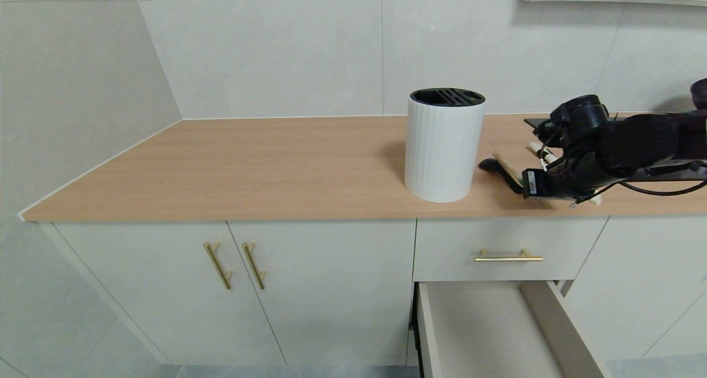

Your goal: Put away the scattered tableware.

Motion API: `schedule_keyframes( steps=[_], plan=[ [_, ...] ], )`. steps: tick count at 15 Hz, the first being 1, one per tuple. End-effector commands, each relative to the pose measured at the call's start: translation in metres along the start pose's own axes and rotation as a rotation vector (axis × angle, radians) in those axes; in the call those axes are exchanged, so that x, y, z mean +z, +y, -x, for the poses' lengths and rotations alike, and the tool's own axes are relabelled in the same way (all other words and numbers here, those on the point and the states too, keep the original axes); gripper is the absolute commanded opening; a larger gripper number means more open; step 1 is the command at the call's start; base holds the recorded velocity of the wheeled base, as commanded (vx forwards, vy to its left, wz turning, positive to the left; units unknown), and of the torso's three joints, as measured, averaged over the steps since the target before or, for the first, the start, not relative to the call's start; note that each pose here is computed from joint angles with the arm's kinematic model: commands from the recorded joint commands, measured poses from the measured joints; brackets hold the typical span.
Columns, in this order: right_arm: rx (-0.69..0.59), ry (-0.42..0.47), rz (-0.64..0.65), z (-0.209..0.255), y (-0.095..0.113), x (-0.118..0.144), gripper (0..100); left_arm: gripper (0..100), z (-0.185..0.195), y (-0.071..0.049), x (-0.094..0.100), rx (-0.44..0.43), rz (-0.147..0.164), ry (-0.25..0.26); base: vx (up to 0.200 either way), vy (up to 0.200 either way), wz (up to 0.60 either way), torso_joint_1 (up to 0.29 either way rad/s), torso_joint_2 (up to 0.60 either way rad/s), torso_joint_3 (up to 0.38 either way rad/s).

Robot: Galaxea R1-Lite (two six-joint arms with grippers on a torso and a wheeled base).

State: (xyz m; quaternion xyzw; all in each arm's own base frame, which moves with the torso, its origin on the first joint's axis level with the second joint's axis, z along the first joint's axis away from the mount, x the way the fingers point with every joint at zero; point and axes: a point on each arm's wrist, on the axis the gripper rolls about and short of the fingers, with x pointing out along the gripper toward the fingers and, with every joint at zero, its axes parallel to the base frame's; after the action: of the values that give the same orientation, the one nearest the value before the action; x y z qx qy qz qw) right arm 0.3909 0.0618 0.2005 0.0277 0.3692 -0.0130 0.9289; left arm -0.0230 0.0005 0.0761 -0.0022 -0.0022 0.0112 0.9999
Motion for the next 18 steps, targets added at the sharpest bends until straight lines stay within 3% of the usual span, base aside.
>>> schedule_keyframes(
  steps=[1,3,6,9,11,14,18],
  plan=[
    [0.006,-0.034,-0.009,0.021,-0.002,0.004,0,100,0.0,0.0,0.0,0.001,0.0,0.003,0.0,0.0,0.0,0.0,0.0,0.0],
    [0.012,-0.055,-0.01,0.037,-0.003,0.003,0,100,0.0,0.0,0.0,0.001,0.0,0.001,0.0,0.0,0.0,0.0,0.0,0.0],
    [0.055,-0.143,-0.007,0.122,-0.013,-0.012,0,100,0.0,0.0,0.0,-0.001,0.0,0.001,0.0,0.0,0.0,0.0,0.0,0.0],
    [0.15,-0.079,0.05,0.199,-0.011,-0.054,0,100,0.0,0.0,0.0,0.001,0.0,0.001,0.0,0.0,0.0,0.0,0.0,0.0],
    [0.186,-0.087,0.064,0.228,-0.017,-0.084,0,100,0.0,0.0,0.0,0.002,0.0,0.001,0.0,0.0,0.0,0.0,0.0,0.0],
    [0.206,-0.03,0.13,0.241,-0.023,-0.125,0,100,0.0,0.0,0.0,0.002,0.0,0.001,0.0,0.0,0.0,0.0,0.0,0.0],
    [0.202,0.053,0.172,0.23,-0.021,-0.139,0,100,0.0,0.0,0.0,0.002,0.0,0.001,0.0,0.0,0.0,0.0,0.0,0.0]
  ],
)
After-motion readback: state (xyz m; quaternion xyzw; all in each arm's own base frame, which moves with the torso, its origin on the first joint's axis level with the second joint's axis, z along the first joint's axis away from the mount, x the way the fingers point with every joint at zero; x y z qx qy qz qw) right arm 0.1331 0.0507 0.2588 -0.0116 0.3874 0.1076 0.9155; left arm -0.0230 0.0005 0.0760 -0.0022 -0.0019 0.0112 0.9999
